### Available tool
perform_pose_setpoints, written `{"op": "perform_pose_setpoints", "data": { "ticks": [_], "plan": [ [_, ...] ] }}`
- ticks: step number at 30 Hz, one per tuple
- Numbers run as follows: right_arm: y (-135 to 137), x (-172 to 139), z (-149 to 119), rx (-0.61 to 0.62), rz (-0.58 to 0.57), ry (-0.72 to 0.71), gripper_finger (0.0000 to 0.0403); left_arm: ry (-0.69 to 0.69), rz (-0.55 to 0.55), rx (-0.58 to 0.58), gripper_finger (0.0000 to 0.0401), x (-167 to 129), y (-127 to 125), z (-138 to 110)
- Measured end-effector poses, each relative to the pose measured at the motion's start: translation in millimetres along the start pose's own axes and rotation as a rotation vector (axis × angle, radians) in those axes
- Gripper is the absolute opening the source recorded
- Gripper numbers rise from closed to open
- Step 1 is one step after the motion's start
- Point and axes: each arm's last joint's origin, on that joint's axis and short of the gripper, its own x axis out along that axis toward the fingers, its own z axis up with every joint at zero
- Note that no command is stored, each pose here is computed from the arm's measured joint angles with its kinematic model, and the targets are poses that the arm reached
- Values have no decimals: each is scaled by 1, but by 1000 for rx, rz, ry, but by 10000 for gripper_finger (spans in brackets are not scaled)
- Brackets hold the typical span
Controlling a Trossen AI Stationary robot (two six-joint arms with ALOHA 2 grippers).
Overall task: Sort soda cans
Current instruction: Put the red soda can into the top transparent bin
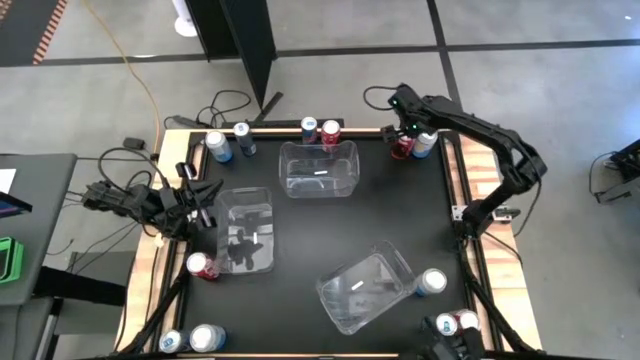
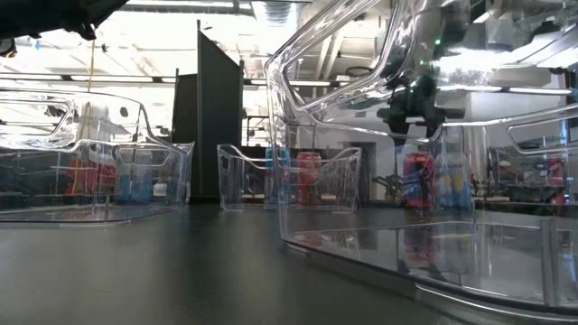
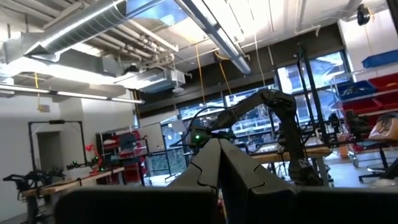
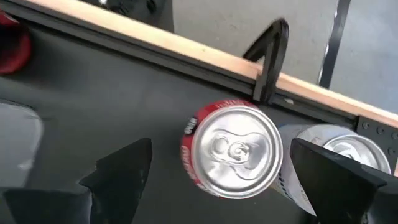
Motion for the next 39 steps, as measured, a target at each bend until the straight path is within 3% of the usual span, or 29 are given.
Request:
{"op": "perform_pose_setpoints", "data": {
  "ticks": [8,27,39],
  "plan": [
    [-10,10,5,26,-12,26,400,11,4,5,0,0,0,-1],
    [-5,9,2,26,37,49,400,22,-1,14,0,0,-1,-2],
    [-4,28,-9,53,37,39,400,22,-1,14,0,0,-1,-2]
  ]
}}
